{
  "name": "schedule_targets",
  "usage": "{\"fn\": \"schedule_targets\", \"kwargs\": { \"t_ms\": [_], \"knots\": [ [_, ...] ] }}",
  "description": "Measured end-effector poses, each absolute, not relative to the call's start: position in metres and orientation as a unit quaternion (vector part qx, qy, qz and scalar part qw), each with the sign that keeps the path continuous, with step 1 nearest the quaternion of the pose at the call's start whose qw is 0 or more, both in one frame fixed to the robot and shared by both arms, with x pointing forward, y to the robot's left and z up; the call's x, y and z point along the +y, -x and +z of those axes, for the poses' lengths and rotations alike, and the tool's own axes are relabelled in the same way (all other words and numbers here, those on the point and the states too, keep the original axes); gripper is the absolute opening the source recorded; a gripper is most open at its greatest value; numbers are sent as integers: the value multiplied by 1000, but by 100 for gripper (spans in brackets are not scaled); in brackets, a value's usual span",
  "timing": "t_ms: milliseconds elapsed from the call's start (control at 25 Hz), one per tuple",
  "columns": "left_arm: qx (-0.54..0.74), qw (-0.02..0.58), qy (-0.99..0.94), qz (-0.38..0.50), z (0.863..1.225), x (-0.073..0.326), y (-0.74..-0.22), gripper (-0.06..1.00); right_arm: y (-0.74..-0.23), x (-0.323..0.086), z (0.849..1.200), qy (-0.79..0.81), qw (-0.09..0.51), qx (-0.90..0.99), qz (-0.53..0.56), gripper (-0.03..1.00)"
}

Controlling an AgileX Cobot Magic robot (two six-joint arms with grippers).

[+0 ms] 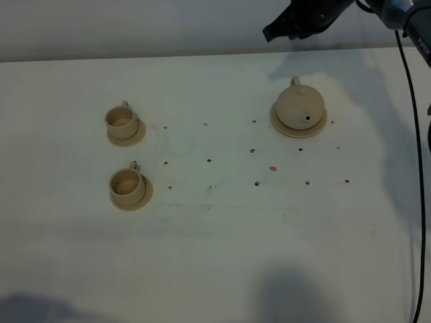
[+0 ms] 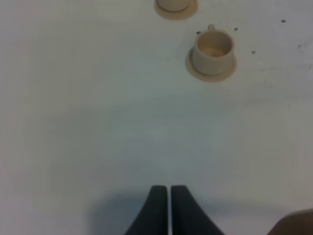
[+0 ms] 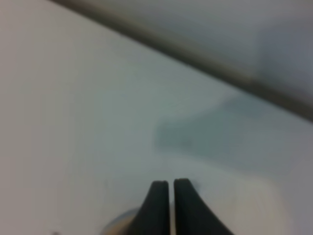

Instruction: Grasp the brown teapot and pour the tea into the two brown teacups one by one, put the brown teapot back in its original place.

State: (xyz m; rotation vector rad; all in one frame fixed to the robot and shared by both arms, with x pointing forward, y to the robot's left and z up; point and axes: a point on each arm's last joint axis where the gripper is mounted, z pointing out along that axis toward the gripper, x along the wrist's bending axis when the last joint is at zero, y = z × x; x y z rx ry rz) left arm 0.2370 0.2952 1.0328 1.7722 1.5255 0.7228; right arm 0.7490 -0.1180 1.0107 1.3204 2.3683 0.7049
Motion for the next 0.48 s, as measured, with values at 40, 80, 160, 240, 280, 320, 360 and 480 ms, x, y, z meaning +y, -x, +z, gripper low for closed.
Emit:
{"fn": "schedule_targets", "kwargs": {
  "t_ms": [40, 80, 160, 240, 280, 320, 360, 480],
  "knots": [
    [586, 340, -681, 278, 1033, 295, -237, -2, -750, -118, 1006, -466, 165, 834, 245, 2],
    [586, 340, -681, 278, 1033, 295, -237, -2, -750, -118, 1003, -467, 161, 834, 244, 2],
    [586, 340, -681, 278, 1033, 295, -237, -2, -751, -116, 996, -470, 152, 834, 246, 2],
    [586, 340, -681, 278, 1033, 295, -237, -2, -752, -115, 990, -472, 145, 834, 247, 2],
    [586, 340, -681, 278, 1033, 295, -237, -2, -753, -114, 987, -472, 142, 834, 247, 2],
    [586, 340, -681, 278, 1033, 295, -237, -2, -754, -113, 982, -473, 138, 835, 245, 2],
    [586, 340, -681, 278, 1033, 295, -237, -2, -754, -113, 979, -474, 135, 835, 245, 2],
    [586, 340, -681, 278, 1033, 295, -237, -2, -756, -112, 971, -476, 130, 835, 244, 2]
  ]
}}
